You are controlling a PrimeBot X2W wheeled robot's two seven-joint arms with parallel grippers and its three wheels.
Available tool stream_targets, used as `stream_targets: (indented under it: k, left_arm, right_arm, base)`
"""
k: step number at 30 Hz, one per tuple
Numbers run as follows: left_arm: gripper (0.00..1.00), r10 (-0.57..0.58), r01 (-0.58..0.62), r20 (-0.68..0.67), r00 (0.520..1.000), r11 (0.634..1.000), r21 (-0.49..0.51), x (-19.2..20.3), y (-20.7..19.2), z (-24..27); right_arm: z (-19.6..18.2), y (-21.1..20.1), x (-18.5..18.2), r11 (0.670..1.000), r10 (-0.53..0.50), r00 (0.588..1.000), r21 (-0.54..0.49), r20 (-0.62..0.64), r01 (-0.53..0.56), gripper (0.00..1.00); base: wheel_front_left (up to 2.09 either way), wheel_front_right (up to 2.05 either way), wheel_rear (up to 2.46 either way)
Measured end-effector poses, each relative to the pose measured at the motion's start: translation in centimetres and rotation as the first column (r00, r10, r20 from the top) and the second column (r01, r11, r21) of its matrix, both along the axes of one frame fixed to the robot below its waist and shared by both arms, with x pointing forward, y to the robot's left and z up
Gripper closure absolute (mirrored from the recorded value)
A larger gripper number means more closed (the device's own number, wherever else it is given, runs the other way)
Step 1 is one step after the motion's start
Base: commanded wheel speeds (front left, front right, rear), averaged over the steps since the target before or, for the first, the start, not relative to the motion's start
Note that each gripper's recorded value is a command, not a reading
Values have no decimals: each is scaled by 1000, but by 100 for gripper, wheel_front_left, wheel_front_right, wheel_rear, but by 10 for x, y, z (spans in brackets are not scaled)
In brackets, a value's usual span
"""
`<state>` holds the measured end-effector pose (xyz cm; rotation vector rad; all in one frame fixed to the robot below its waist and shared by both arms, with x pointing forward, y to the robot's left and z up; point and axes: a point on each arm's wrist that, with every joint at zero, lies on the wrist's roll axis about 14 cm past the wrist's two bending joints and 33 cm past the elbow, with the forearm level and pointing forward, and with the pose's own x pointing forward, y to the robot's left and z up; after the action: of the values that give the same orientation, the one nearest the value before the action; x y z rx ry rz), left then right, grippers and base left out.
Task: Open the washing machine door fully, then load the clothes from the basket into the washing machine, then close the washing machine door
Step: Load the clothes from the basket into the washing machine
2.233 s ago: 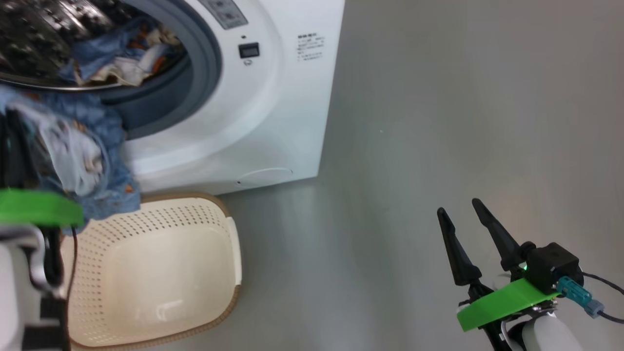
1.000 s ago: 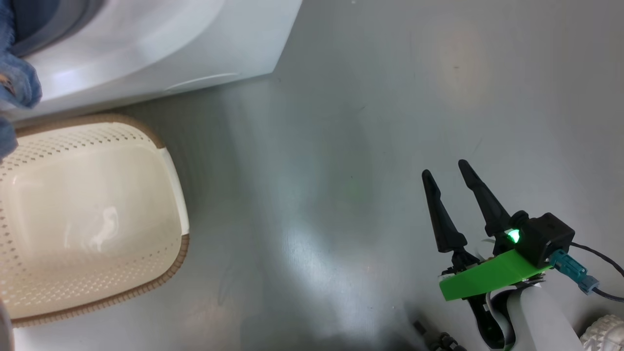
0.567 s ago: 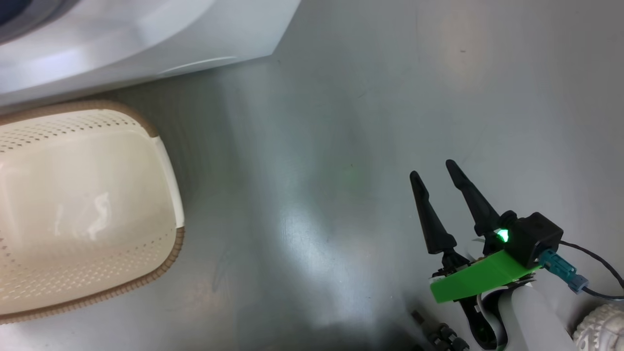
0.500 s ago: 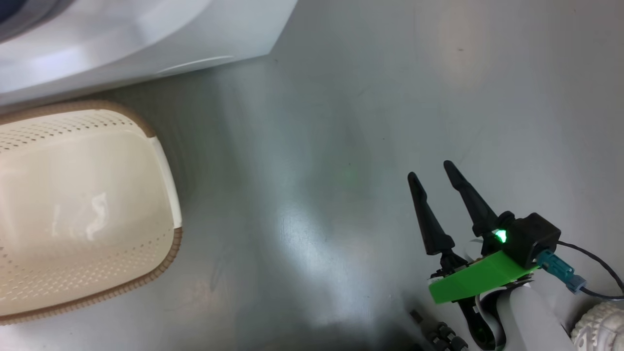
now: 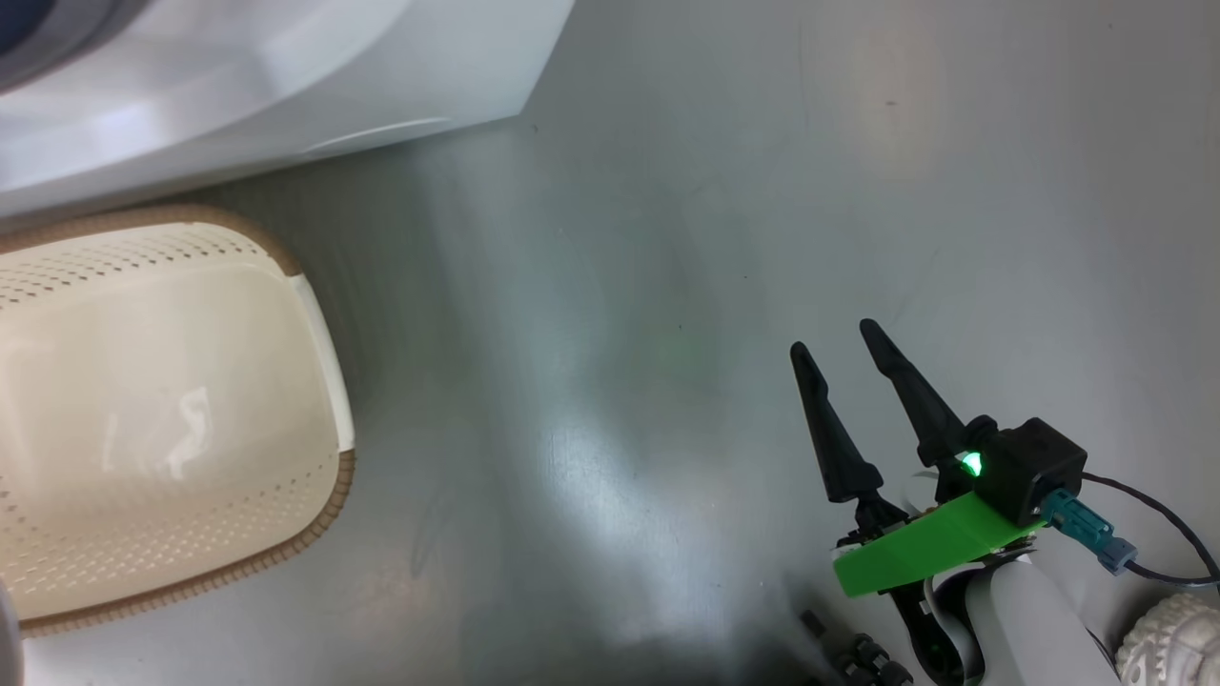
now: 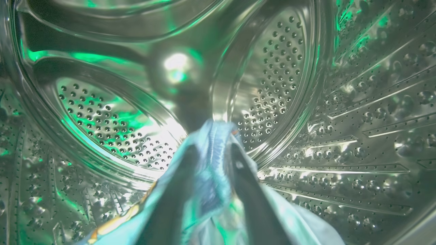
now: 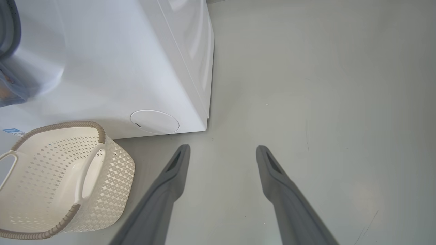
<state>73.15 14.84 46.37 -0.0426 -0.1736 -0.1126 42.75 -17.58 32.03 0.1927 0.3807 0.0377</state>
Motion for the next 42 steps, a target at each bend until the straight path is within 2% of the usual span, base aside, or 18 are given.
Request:
stream_targets:
  k: [17, 26, 42]
  left_arm:
    - [0, 6, -11, -104, 995, 999, -45, -36, 3, -8]
    - [0, 4, -14, -161, 987, 998, -63, -77, 6, -11]
    - [0, 42, -51, -130, 991, 996, -69, -152, 31, 21]
  right_arm:
    - [31, 9, 15, 1000, 28, 995, 11, 93, -29, 0]
    - [55, 18, 18, 998, 47, 988, 29, 149, -51, 0]
    - [100, 24, 6, 997, 58, 968, 43, 243, -71, 0]
  base:
    - [0, 0, 0]
    - [0, 0, 0]
    - [0, 0, 0]
